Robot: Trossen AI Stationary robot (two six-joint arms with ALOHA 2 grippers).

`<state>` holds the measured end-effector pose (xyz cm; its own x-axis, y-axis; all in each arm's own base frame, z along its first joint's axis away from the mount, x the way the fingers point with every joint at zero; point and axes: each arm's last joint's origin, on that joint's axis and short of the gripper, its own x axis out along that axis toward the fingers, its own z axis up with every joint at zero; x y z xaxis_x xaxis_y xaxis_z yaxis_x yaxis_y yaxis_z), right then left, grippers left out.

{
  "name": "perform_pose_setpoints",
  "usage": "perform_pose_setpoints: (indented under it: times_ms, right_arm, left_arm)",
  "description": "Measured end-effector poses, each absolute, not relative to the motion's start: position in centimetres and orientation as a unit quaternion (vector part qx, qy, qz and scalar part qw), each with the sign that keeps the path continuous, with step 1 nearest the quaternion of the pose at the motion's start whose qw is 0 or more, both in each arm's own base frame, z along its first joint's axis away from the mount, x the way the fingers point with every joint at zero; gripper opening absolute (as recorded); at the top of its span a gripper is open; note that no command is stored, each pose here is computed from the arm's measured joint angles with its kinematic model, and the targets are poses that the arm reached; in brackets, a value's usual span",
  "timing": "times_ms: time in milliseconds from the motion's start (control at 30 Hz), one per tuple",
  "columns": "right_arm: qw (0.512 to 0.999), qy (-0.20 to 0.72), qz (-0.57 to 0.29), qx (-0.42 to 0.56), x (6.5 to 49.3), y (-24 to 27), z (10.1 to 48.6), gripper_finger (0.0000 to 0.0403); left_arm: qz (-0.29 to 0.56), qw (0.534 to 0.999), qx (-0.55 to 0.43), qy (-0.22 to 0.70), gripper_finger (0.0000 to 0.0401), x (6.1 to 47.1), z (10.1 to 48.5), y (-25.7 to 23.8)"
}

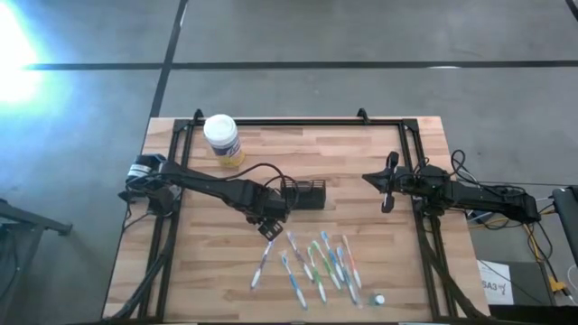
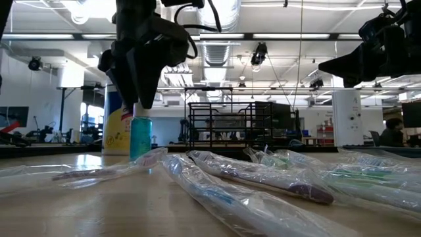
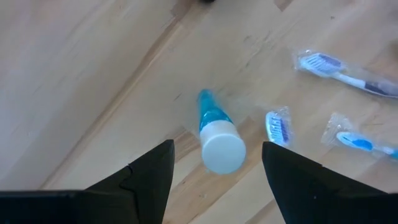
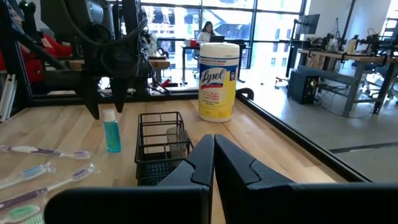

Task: Pick & Place toothbrushing station
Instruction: Put the top blue mouthwash into the wire organizer

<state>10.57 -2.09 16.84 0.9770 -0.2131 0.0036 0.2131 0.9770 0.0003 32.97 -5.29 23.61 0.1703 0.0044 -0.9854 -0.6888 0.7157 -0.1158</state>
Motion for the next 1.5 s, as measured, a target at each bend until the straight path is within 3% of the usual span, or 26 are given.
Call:
perform_pose_setpoints:
  times_ms: [900,1033,1267,1500]
  right_arm:
    - [0.994,-0.002,-0.107,-0.002,10.57,-2.09,16.85,0.0008]
    - [0.994,-0.002,-0.107,-0.002,10.57,-2.09,16.85,0.0008]
    - [0.994,-0.002,-0.107,-0.002,10.57,-2.09,16.85,0.0008]
    - [0.994,-0.001,-0.107,-0.002,10.57,-2.09,16.84,0.0008]
  left_arm:
    - [0.22,0.709,-0.277,0.61,0.0216,33.54,22.68,-4.9]
    - [0.217,0.71,-0.275,0.611,0.0187,33.57,22.68,-4.76]
    - [0.202,0.711,-0.271,0.617,0.0099,33.56,22.68,-4.77]
    - [0.183,0.719,-0.248,0.623,0.0098,33.6,22.86,-4.77]
